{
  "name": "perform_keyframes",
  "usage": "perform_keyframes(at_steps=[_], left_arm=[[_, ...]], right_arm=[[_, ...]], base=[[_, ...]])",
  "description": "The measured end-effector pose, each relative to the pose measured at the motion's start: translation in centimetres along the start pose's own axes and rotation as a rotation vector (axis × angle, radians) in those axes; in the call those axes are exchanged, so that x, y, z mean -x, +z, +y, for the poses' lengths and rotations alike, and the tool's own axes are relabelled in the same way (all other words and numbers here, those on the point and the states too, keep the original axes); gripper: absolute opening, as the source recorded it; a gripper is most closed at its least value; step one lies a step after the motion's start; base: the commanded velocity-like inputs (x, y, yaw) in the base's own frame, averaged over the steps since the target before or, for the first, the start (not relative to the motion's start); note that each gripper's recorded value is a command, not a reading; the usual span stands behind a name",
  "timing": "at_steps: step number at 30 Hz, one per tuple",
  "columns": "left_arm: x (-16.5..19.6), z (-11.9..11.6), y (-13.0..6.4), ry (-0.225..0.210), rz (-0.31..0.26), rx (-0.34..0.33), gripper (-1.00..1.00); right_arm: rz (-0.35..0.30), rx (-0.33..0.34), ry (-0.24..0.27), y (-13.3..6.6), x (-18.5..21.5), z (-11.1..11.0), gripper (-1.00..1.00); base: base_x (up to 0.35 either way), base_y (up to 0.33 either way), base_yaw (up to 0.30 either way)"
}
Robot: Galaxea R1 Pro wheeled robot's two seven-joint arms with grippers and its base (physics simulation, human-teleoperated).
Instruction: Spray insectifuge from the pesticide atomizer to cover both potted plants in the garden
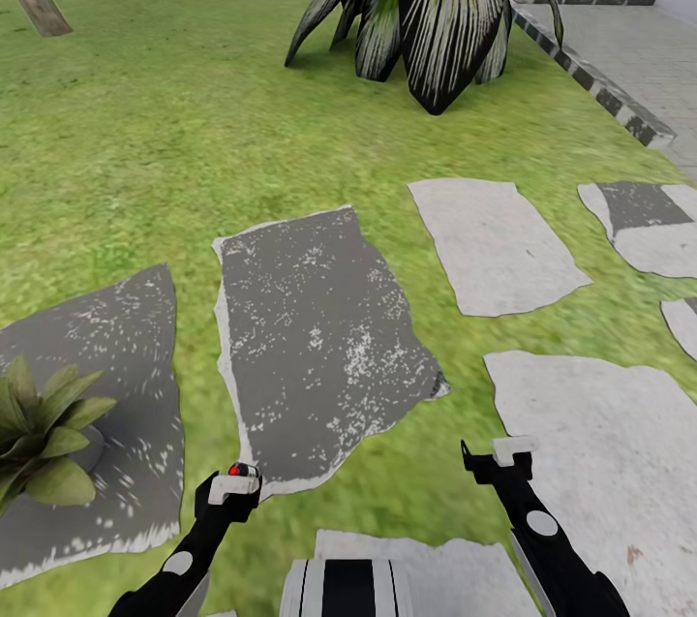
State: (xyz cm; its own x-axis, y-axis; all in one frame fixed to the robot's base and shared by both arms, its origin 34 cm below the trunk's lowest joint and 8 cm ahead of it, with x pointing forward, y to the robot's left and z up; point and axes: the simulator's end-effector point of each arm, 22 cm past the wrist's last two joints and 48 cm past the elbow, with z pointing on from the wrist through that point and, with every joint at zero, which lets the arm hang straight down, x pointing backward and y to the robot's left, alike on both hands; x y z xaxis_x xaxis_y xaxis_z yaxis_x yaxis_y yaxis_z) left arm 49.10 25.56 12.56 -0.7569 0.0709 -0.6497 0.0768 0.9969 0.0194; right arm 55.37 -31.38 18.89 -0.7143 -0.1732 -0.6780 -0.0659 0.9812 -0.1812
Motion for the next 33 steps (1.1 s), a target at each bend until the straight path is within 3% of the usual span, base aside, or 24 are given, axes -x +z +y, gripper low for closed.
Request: perform_keyframes(at_steps=[11, 12, 33], left_arm=[[0.00, 0.00, 0.00, 0.000, 0.000, 0.000, 1.00], [0.00, 0.00, 0.00, 0.000, 0.000, 0.000, -1.00], [0.12, -0.31, 0.03, 0.011, -0.003, -0.009, -1.00]], right_arm=[[0.000, 0.000, 0.000, 0.00, 0.00, 0.00, 1.00], [0.000, 0.000, 0.000, 0.00, 0.00, 0.00, 1.00], [0.000, 0.000, 0.000, -0.01, -0.01, 0.00, 1.00]], base=[[0.001, 0.000, 0.000], [0.000, 0.000, 0.000], [0.000, 0.000, 0.000]])
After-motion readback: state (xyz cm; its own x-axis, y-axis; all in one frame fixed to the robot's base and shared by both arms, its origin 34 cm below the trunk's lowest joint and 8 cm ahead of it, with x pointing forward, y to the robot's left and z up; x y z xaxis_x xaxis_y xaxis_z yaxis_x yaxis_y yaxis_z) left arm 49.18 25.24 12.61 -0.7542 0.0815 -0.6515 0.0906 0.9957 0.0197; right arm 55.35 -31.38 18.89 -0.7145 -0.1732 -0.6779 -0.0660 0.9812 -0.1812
